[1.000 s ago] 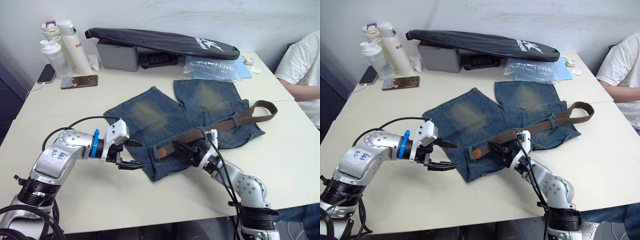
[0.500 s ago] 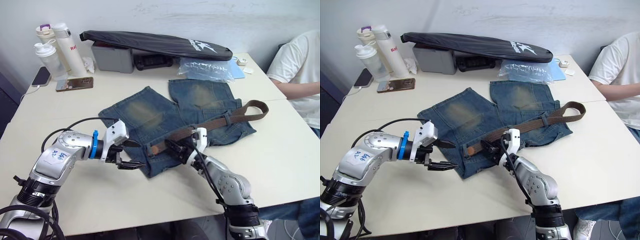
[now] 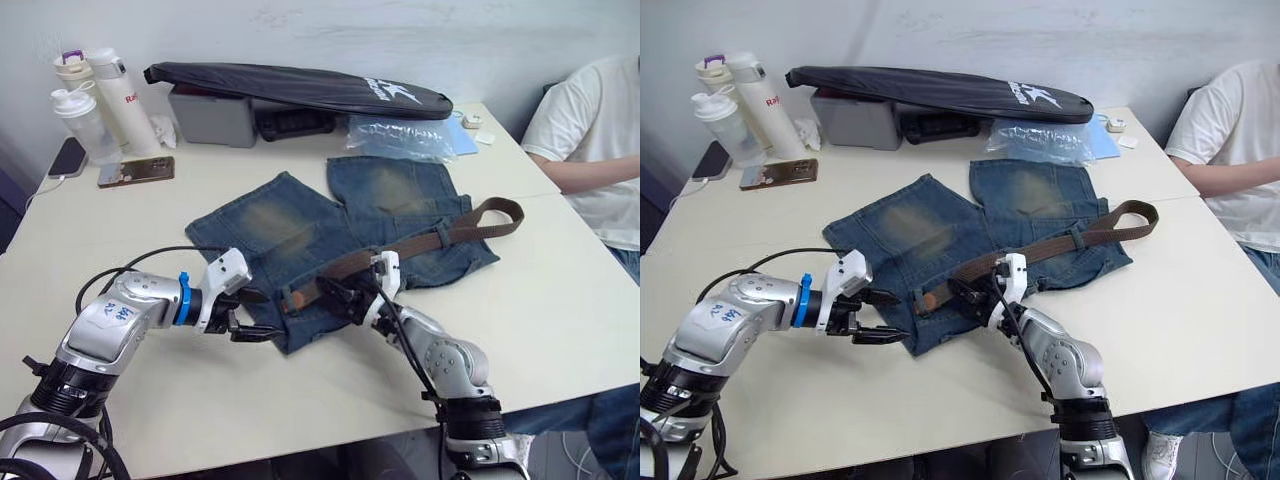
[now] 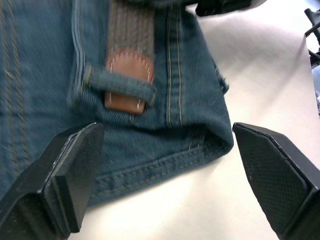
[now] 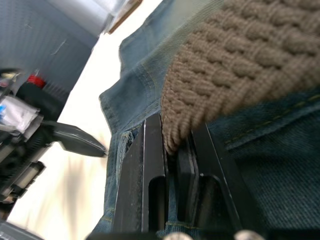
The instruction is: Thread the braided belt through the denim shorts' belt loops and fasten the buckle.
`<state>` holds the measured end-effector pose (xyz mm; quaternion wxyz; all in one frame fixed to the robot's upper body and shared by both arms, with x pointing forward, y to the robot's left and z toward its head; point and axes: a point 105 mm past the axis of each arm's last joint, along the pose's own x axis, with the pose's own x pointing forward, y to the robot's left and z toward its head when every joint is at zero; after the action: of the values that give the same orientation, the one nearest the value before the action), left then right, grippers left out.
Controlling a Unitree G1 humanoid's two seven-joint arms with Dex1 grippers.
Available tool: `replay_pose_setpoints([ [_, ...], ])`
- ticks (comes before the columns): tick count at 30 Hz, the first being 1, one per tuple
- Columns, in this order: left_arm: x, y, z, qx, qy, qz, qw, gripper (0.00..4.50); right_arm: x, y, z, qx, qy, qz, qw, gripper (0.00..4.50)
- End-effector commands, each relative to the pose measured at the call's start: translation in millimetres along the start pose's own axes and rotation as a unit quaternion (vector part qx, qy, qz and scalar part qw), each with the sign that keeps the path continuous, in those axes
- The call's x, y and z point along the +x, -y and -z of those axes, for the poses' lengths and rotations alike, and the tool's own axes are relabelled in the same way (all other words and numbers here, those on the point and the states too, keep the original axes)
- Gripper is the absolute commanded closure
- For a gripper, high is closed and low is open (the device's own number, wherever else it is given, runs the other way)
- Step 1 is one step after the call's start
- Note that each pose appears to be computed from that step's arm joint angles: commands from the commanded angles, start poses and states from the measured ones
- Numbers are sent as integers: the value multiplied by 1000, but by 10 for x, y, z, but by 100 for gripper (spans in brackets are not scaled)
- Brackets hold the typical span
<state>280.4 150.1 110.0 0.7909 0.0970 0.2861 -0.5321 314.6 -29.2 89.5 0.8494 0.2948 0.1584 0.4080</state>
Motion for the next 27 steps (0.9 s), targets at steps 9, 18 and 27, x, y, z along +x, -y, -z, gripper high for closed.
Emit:
replay_pose_setpoints([
  [9,-71,-57,68,-84,6,-24,996,0,194,129,649,-45,-126,14,991,444],
  [18,-101,3,59,-103,11,-14,995,0,358,36,697,-51,-104,-24,993,444],
  [27,-125,-15,29,-109,16,-19,994,0,306,4,810,-26,-127,-57,990,444],
])
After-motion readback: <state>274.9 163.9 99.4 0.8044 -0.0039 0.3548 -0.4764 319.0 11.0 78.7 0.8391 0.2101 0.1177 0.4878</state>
